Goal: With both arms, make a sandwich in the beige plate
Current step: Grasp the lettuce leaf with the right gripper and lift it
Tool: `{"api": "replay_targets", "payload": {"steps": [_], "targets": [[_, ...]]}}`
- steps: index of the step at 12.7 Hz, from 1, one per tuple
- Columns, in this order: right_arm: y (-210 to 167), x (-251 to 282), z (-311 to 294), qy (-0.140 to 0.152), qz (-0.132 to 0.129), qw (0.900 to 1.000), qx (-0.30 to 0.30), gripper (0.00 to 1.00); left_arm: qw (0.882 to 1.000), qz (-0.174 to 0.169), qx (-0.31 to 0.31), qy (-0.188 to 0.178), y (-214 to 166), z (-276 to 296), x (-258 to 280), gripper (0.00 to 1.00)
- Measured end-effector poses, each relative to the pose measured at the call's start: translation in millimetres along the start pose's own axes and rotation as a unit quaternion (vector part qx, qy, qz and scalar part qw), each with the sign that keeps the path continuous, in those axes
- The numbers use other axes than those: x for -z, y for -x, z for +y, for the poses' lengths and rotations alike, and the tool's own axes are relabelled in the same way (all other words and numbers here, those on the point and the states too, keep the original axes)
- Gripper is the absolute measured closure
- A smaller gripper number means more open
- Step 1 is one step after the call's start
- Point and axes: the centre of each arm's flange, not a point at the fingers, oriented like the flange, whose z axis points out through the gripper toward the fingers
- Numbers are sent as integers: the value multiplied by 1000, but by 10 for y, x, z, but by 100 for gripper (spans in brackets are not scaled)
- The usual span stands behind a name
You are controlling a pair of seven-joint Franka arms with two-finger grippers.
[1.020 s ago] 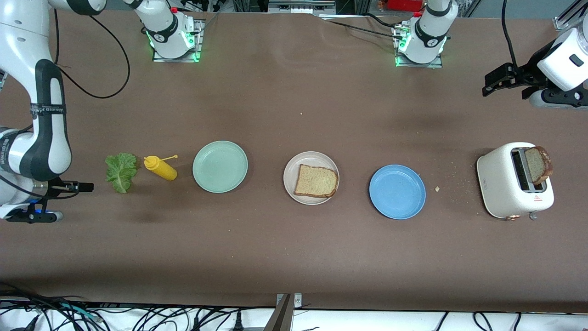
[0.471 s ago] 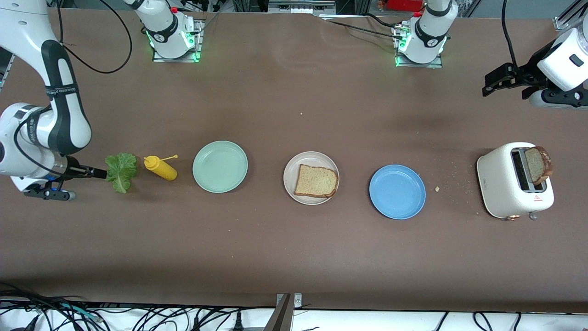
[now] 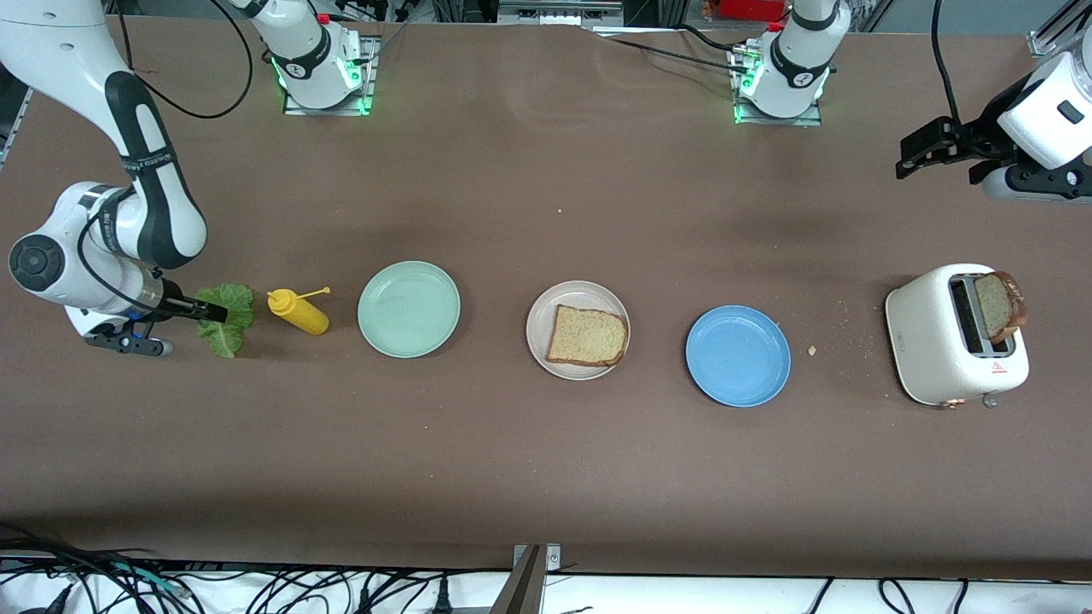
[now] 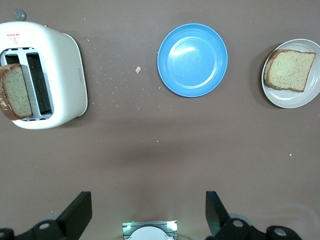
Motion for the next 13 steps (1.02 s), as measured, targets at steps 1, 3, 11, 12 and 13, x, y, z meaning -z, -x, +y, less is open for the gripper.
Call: {"api": "replay_targets", "payload": {"steps": [1,3,11,12,13], "targets": [[3,-11,-5,-3,3,1000,-5,0,1000,0,0,0,0,0,0,0],[-6,-25,-12,-16,9,1000,-20,0,1000,0,0,0,0,0,0,0],[-23,-432,-146,-22,24,999,-24,17,1000,0,0,0,0,0,-1,0],[-27,-425,-159,-23,25,999,-25,33,1000,0,0,0,0,0,-1,0],[-31,-404,-159,-24,26,999,-25,42,1000,0,0,0,-1,0,-1,0]]}}
